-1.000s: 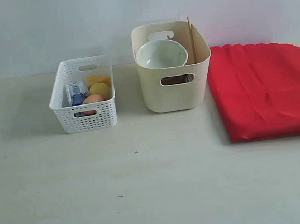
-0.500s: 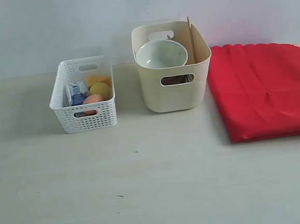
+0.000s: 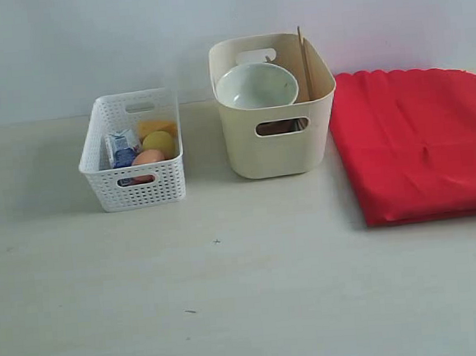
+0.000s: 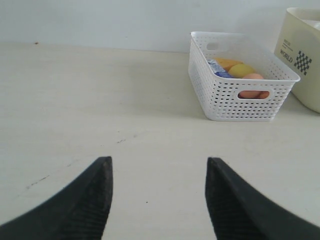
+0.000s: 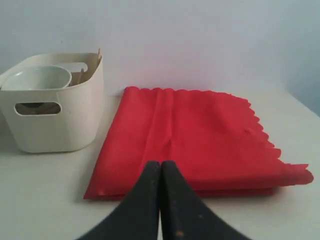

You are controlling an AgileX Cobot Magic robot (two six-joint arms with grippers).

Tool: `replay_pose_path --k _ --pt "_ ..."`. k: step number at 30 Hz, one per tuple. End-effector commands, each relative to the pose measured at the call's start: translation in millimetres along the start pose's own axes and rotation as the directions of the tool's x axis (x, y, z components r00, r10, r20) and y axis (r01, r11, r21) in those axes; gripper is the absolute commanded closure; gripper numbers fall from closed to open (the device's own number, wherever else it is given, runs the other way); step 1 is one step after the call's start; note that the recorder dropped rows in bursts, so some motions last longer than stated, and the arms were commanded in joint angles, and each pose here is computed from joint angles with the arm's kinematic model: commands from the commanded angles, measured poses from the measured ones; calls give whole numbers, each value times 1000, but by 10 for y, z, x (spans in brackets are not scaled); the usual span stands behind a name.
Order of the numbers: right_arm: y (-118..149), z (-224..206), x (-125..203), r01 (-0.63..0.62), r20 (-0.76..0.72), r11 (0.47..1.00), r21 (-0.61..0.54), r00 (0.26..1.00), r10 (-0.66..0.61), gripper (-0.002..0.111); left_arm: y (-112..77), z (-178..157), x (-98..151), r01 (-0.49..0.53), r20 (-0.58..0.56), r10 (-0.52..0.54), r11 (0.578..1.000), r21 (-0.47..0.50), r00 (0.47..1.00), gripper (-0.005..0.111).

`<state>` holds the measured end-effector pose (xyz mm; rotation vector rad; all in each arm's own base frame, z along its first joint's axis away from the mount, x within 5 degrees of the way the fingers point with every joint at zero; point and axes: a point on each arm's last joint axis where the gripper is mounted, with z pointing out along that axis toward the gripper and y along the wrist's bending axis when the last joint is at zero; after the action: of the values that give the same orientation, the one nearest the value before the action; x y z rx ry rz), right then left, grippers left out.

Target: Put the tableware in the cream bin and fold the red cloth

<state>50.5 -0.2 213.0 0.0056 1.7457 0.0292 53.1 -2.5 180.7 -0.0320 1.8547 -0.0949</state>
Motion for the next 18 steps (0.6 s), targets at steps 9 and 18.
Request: replay_pose_path --k 9,18 --pt "-7 85 276 12 -57 1000 1 998 -12 108 -1 -1 -4 8 14 -9 1000 1 1000 52" --pt "-4 85 279 4 -60 1000 -1 998 -4 108 -1 -1 -4 8 14 -9 1000 1 1000 52"
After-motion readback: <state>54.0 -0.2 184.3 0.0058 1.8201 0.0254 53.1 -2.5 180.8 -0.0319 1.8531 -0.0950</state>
